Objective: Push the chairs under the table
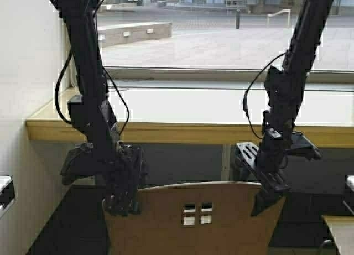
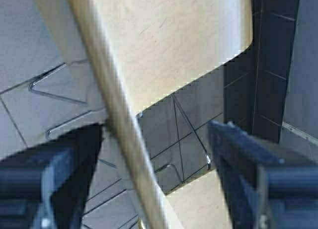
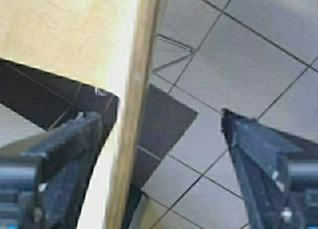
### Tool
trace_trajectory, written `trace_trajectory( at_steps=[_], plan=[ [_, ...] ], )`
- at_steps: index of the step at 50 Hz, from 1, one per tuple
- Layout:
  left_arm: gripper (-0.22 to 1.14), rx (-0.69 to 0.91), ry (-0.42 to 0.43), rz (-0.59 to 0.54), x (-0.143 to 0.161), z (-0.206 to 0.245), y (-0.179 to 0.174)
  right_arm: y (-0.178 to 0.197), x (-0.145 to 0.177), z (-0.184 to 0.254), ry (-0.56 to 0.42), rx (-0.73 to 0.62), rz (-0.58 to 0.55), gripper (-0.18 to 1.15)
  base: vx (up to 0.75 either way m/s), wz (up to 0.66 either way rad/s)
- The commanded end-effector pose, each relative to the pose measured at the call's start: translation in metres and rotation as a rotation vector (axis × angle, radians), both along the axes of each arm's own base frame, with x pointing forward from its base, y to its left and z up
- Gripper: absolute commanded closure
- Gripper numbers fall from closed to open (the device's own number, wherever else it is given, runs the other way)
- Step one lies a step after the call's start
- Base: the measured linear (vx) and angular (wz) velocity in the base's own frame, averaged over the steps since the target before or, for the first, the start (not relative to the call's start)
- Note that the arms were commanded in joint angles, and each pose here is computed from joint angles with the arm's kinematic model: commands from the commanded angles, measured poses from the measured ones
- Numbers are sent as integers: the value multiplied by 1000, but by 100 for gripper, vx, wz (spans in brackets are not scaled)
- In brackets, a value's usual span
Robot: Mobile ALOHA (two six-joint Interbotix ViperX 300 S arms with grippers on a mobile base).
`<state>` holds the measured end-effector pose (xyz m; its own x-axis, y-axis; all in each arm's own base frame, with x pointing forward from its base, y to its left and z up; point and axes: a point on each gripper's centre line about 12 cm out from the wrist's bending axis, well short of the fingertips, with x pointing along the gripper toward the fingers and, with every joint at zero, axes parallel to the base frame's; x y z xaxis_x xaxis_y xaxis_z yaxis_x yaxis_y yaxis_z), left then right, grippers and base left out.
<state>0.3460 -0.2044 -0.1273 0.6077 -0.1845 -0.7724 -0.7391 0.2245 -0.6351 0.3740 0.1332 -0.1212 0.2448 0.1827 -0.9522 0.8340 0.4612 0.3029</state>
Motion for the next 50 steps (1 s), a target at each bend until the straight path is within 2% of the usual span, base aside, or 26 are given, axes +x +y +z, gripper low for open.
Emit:
trace_trajectory(
  at_steps=[1, 17, 22, 28, 34, 38, 46, 48, 50],
  plan=[
    [-3, -15, -25, -5, 9, 0, -7, -1, 9, -1, -20, -1, 0, -7, 4, 5],
    [-2, -8, -15, -5, 10, -16, -8, -1, 8, -25, 4, -20, 46, -7, 3, 3],
    [10, -6, -11, -5, 10, -18, -8, -1, 9, -27, 2, -21, 52, -5, 0, 1],
    [42, -5, -8, -2, 9, -20, -8, -1, 9, -27, 1, -23, 55, 1, 0, 0],
    [76, -7, -7, 9, 10, -20, -7, -1, 8, -28, 2, -27, 55, 22, 0, 0],
    [90, -9, -8, 12, 10, -20, -7, -2, 7, -29, 5, -28, 55, 43, 0, 0],
    [88, -13, -13, 19, 13, -20, -8, -3, 4, -31, 14, -30, 55, 93, 1, 2],
    [88, -15, -16, 21, 14, -20, -9, -3, 3, -32, 18, -30, 56, 98, 3, 4],
    [88, -16, -15, 24, 15, -20, -9, -3, 3, -32, 18, -30, 56, 98, 4, 3]
  ],
)
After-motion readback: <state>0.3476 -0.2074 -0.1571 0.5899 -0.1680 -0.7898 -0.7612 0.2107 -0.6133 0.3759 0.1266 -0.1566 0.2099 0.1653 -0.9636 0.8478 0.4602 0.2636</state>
